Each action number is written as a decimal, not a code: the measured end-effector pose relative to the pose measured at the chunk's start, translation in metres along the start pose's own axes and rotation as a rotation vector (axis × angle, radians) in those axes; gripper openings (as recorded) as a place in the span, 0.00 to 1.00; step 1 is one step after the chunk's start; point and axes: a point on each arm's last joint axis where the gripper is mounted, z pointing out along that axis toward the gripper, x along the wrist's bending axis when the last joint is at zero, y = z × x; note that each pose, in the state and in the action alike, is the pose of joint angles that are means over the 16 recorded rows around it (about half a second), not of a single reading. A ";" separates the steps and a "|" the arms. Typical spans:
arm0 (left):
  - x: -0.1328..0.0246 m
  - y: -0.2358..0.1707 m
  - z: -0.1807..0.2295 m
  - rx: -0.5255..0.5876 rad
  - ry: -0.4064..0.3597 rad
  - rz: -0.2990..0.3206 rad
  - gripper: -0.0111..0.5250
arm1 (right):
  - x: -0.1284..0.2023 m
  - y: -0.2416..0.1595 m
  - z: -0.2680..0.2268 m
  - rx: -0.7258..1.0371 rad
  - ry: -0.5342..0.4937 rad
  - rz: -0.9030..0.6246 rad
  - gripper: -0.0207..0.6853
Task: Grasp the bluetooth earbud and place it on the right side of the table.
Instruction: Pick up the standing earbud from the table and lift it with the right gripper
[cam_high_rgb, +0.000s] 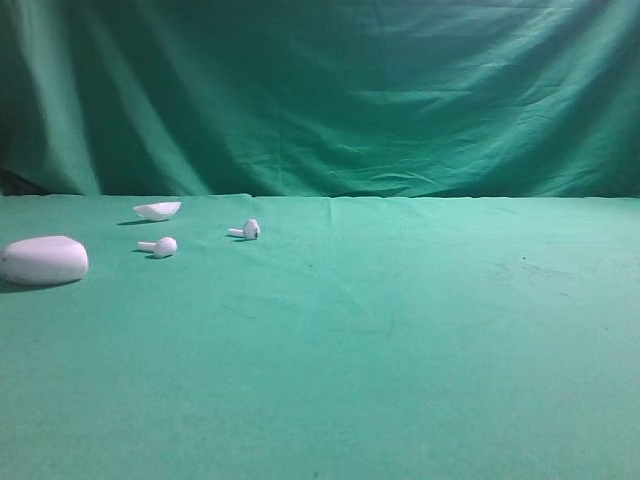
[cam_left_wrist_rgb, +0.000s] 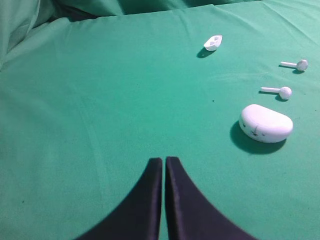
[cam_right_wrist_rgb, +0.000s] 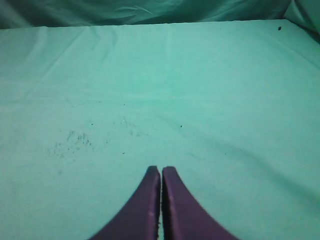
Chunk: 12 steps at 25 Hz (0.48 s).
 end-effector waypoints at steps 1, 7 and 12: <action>0.000 0.000 0.000 0.000 0.000 0.000 0.02 | 0.000 0.000 0.000 0.000 0.000 0.000 0.03; 0.000 0.000 0.000 0.000 0.000 0.000 0.02 | 0.000 0.000 0.000 0.000 0.000 0.000 0.03; 0.000 0.000 0.000 0.000 0.000 0.000 0.02 | 0.000 0.000 0.000 0.000 0.000 0.000 0.03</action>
